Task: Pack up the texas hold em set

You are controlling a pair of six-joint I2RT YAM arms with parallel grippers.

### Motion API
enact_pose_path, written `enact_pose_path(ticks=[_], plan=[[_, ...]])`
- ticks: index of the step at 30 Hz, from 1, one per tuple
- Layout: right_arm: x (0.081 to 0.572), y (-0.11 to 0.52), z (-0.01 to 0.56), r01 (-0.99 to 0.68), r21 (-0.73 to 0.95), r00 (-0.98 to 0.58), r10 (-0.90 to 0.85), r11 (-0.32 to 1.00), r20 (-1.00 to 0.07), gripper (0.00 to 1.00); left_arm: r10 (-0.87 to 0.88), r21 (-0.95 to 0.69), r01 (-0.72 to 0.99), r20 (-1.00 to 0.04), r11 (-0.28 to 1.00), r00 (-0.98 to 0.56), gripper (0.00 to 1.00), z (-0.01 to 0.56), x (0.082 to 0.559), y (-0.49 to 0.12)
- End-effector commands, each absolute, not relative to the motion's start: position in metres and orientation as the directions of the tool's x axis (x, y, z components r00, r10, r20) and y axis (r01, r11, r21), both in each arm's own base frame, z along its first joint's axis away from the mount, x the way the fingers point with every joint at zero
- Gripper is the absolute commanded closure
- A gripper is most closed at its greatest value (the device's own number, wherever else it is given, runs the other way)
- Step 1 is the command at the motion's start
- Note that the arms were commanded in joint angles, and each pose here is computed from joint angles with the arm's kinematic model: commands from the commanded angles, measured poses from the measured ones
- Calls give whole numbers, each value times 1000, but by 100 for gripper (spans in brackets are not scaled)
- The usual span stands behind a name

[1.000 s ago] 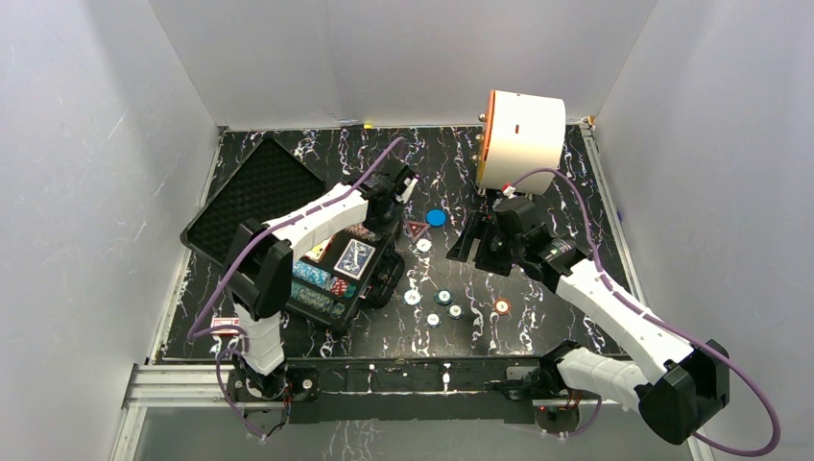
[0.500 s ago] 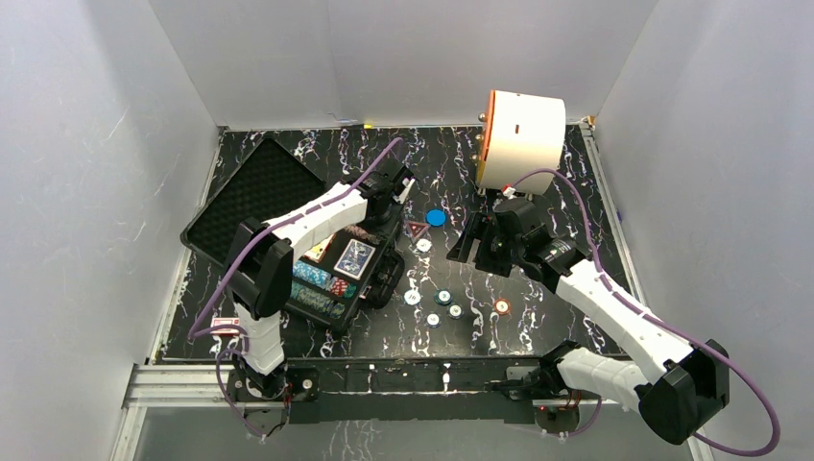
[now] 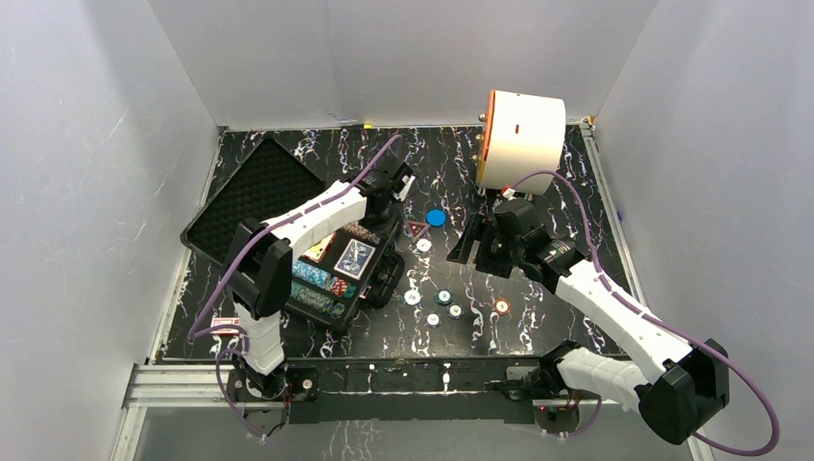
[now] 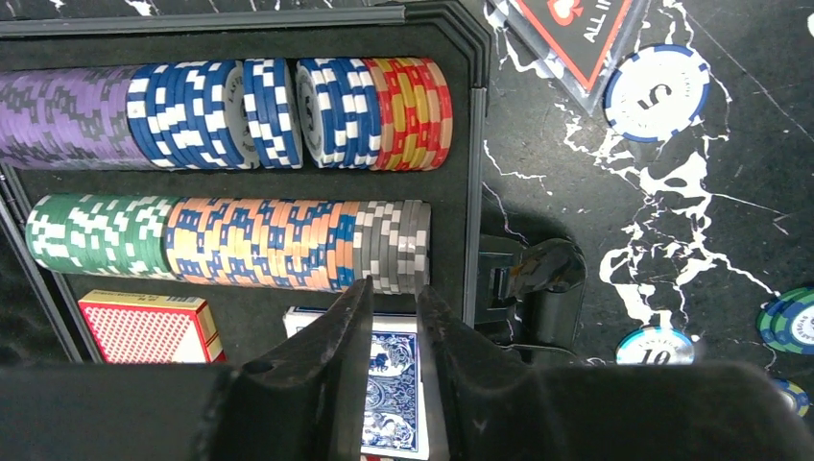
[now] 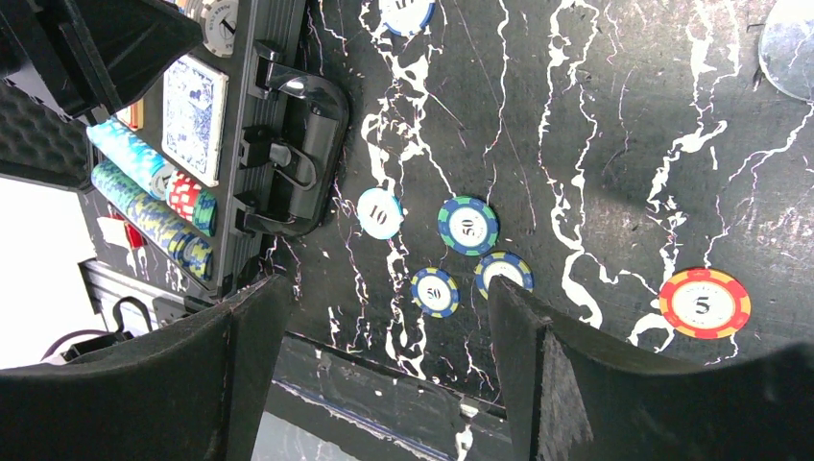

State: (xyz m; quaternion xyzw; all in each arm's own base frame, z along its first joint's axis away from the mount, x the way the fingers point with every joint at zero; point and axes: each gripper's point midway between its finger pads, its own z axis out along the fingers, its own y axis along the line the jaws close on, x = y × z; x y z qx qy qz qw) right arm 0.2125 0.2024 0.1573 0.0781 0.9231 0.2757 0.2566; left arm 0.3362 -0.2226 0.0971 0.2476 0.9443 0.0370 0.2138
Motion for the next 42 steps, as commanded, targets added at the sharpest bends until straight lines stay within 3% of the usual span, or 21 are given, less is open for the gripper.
enact_pose_path(ticks=[1,7,15,20,32,37,42], plan=[[220,203,163,-6,559,-834,304,829,-460,17,450,120,446,-439,887,-778,81,115,338,-228],[220,202,158,2,550,-838,301,835,-455,17,433,87,440,-424,894,-795,100,99,338,-230],[219,200,155,11,541,-839,302,841,-452,18,442,98,441,-389,892,-808,100,83,337,-227],[222,201,154,4,530,-840,290,848,-459,17,426,91,432,-438,897,-792,100,103,343,-229],[263,216,128,-36,363,-854,160,931,-495,16,149,-85,306,-732,948,-664,64,222,351,-217],[288,232,104,-19,245,-866,107,969,-488,18,4,-196,267,-801,944,-599,42,235,319,-197],[312,247,85,-21,164,-879,60,986,-474,19,-78,-251,245,-830,936,-552,14,237,288,-175]])
